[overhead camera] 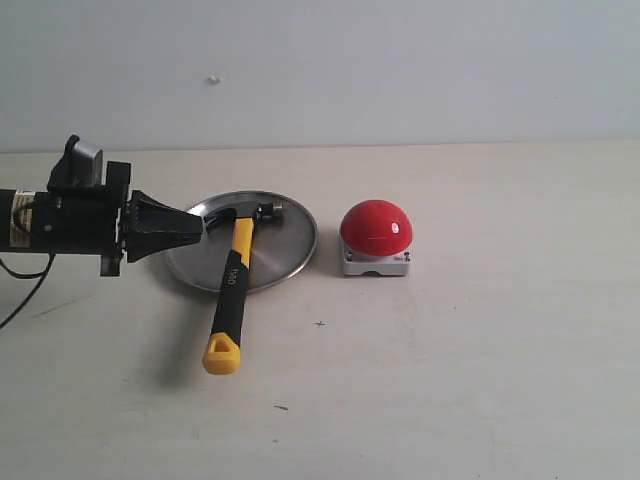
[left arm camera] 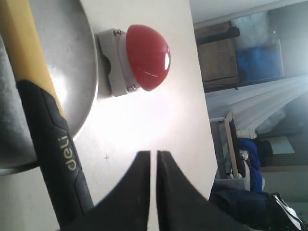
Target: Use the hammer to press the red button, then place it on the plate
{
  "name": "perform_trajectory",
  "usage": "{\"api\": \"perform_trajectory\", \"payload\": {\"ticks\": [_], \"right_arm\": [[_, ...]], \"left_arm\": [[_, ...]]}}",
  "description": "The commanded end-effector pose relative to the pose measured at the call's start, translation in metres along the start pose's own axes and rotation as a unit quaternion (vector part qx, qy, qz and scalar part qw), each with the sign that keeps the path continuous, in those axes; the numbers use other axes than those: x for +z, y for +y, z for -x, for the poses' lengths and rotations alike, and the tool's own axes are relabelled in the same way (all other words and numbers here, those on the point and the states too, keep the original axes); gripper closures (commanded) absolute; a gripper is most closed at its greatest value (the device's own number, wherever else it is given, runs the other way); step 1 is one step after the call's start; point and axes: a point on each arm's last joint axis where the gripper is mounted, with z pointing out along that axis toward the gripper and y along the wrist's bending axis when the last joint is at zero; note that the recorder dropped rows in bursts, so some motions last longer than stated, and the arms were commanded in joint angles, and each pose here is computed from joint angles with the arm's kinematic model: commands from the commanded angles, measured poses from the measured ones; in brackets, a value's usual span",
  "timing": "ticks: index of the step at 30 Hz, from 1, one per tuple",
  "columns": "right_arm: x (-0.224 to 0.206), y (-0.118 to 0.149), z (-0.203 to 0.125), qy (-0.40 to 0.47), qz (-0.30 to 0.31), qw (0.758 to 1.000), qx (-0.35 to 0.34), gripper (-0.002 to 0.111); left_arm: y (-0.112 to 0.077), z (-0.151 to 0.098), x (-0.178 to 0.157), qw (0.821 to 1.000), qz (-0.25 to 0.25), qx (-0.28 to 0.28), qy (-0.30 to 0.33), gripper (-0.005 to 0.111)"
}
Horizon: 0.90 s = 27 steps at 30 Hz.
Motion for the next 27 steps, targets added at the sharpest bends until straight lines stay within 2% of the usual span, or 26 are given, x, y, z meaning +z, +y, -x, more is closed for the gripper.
{"api": "perform_trajectory", "payload": {"ticks": [1, 3, 7, 10, 12, 17, 20, 23, 27], "right_arm": [[0.000, 0.000, -0.001, -0.004, 0.001, 1.000, -0.001, 0.108], [0.000, 0.000, -0.001, -0.004, 0.001, 1.000, -0.001, 0.108], [0.000, 0.000, -0.001, -0.004, 0.001, 1.000, -0.001, 0.108], [0.000, 0.000, -0.001, -0.004, 0.001, 1.000, -0.001, 0.108], [0.000, 0.000, -0.001, -0.004, 0.001, 1.000, -0.001, 0.108], [0.000, 0.000, -0.001, -0.004, 0.001, 1.000, -0.001, 0.108], [0.000, 0.000, -0.001, -0.004, 0.001, 1.000, -0.001, 0.108], [0.000, 0.000, -0.001, -0.004, 0.001, 1.000, -0.001, 0.108], [0.000, 0.000, -0.001, -0.004, 0.001, 1.000, -0.001, 0.108]], "left_arm": [[-0.018, -0.004, -0.007, 0.999, -0.008, 0.040, -0.003, 0.107], [-0.029, -0.009, -0.012, 0.998, -0.007, 0.064, -0.009, 0.107], [-0.040, -0.017, -0.024, 0.988, 0.089, 0.107, -0.068, 0.107], [-0.052, -0.029, -0.036, 0.969, 0.166, 0.143, -0.113, 0.107], [-0.066, -0.039, -0.044, 0.954, 0.192, 0.176, -0.146, 0.107], [-0.106, -0.064, -0.065, 0.923, 0.210, 0.233, -0.224, 0.107], [-0.125, -0.079, -0.078, 0.905, 0.216, 0.258, -0.260, 0.107], [-0.145, -0.107, -0.101, 0.866, 0.236, 0.302, -0.322, 0.107], [-0.155, -0.133, -0.119, 0.829, 0.254, 0.331, -0.372, 0.107]]}}
